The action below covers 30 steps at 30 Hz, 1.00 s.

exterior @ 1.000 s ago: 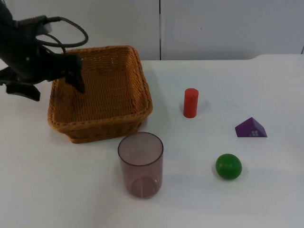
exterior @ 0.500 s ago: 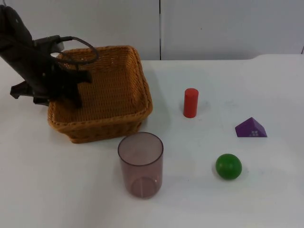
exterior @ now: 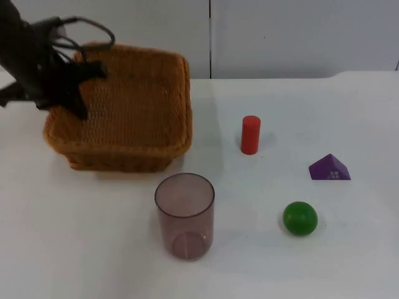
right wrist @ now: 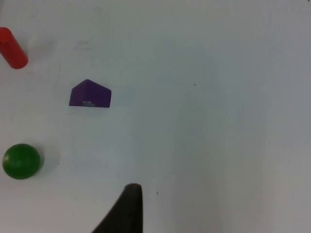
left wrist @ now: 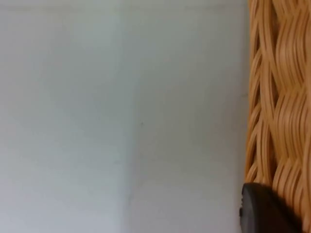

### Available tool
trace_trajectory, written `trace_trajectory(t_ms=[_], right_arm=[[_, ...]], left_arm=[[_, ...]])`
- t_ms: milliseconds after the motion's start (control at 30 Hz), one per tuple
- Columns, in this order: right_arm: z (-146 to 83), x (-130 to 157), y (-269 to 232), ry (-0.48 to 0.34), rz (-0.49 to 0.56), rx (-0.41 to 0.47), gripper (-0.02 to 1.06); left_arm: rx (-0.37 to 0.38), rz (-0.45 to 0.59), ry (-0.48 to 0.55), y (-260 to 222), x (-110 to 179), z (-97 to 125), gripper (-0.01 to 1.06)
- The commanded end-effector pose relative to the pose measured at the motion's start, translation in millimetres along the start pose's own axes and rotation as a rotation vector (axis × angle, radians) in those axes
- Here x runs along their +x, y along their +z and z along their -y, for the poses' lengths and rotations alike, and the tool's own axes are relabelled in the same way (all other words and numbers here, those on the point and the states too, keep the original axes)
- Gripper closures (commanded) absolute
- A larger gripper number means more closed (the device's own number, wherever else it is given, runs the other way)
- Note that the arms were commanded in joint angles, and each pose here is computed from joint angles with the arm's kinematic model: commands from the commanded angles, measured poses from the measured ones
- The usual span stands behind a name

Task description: Pick up the basket with the left hand and place the triangular block into the basket with the right hand.

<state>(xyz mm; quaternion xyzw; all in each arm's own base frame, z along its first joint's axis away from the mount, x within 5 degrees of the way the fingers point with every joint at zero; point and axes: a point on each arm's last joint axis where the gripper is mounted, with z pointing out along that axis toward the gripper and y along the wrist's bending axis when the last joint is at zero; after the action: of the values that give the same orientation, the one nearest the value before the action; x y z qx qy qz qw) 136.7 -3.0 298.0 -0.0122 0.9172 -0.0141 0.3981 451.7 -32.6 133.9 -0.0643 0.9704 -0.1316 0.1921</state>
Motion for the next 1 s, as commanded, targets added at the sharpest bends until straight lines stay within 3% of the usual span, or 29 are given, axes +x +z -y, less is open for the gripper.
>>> trace_trajectory(t_ms=[0,267,533,833,967], right_arm=[[1,-3,-2,-0.005,0.028,0.005,-0.01],[1,-3,-2,-0.005,0.026,0.004,-0.01],[0,-2,-2,-0.001,0.019,0.0,-0.01],[0,-1,-2,-0.001,0.003,-0.001,-0.01],[0,-1,-2,0.001,0.001,-0.003,-0.01]], left_arm=[[0.019,0.021,-0.01,-41,0,11,1.05],[0.036,0.058,-0.015,-107,27,18,1.05],[0.059,0.056,-0.042,-161,63,6,1.05],[0.203,0.008,-0.075,-188,134,-16,1.05],[0.195,-0.01,-0.068,-192,162,-21,1.05]])
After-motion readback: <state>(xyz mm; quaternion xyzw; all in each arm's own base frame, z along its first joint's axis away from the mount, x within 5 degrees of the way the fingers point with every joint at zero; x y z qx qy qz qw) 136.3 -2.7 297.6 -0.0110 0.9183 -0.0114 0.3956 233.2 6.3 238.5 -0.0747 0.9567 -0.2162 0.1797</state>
